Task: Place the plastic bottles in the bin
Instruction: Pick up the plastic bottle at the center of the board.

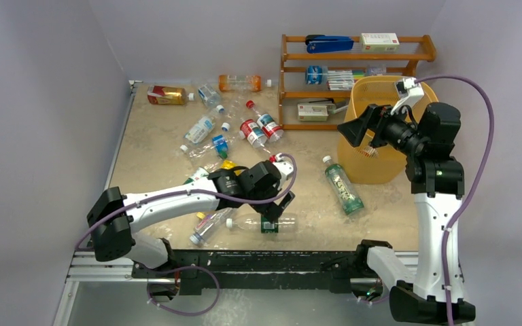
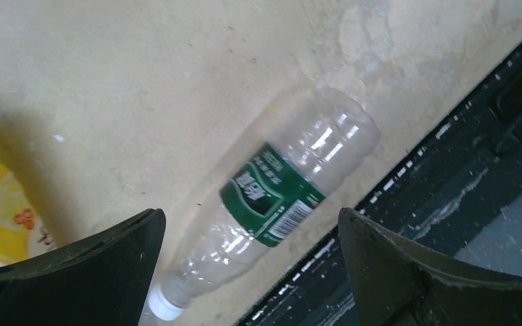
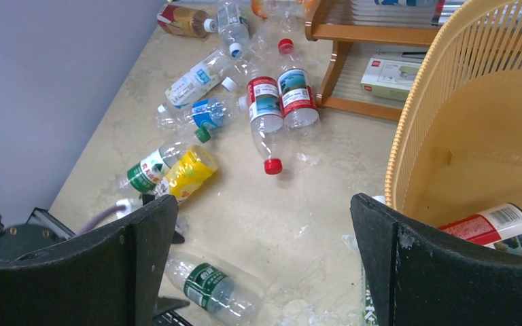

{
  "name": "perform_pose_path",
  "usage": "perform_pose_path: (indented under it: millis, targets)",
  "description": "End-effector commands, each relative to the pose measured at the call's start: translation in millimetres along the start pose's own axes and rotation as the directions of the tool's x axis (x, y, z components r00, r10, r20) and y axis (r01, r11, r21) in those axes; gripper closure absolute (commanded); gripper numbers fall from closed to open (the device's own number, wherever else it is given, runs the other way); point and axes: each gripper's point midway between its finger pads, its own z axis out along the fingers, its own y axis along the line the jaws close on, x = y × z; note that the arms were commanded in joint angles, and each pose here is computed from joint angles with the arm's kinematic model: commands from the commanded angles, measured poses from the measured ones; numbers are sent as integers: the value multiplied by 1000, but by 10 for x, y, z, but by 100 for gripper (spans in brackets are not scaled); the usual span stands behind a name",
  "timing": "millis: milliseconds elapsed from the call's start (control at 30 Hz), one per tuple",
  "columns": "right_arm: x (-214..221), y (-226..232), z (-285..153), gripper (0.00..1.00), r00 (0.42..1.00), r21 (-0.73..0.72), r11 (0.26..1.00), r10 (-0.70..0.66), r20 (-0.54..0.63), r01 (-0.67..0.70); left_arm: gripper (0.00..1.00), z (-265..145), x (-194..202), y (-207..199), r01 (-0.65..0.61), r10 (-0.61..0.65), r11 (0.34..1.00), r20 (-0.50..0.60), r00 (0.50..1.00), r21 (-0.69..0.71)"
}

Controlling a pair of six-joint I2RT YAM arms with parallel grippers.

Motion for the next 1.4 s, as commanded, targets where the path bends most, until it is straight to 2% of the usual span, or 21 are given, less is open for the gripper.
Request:
perform_pose_path:
  millis: [0, 467, 733, 800, 900, 967, 1133, 1367]
  targets:
    - [-14, 6, 13, 0, 1000, -11, 1000, -26, 14, 26, 2, 13, 226, -345, -23, 29, 993, -51, 998, 113]
    - [130, -58, 53, 0, 1000, -4, 1000, -15, -6, 15, 2, 467, 495, -373, -130, 139, 989, -175, 975, 66]
    - [98, -27, 18, 0, 1000, -6, 1000, -19, -1, 19, 1, 683, 412, -298, -144, 143, 990, -142, 980, -1]
    - [83, -14, 4, 0, 1000, -5, 1000, -19, 2, 19, 9, 684, 337, -293, -143, 140, 990, -117, 983, -14]
    - [48, 0, -17, 0, 1000, -2, 1000, -22, 4, 22, 33, 686, 250, -316, -142, 140, 990, -98, 985, -16]
    - [16, 22, -37, 0, 1000, -2, 1000, -25, 7, 25, 44, 695, 184, -338, -140, 138, 990, -85, 987, -17]
    - [-136, 89, -131, 0, 999, 13, 999, -33, 37, 33, 48, 626, -82, -383, -127, 127, 992, -13, 992, -24]
    - [-477, 309, -378, 0, 991, 24, 1000, -22, 129, 20, 48, 337, -838, -416, -84, 82, 996, 153, 985, 7]
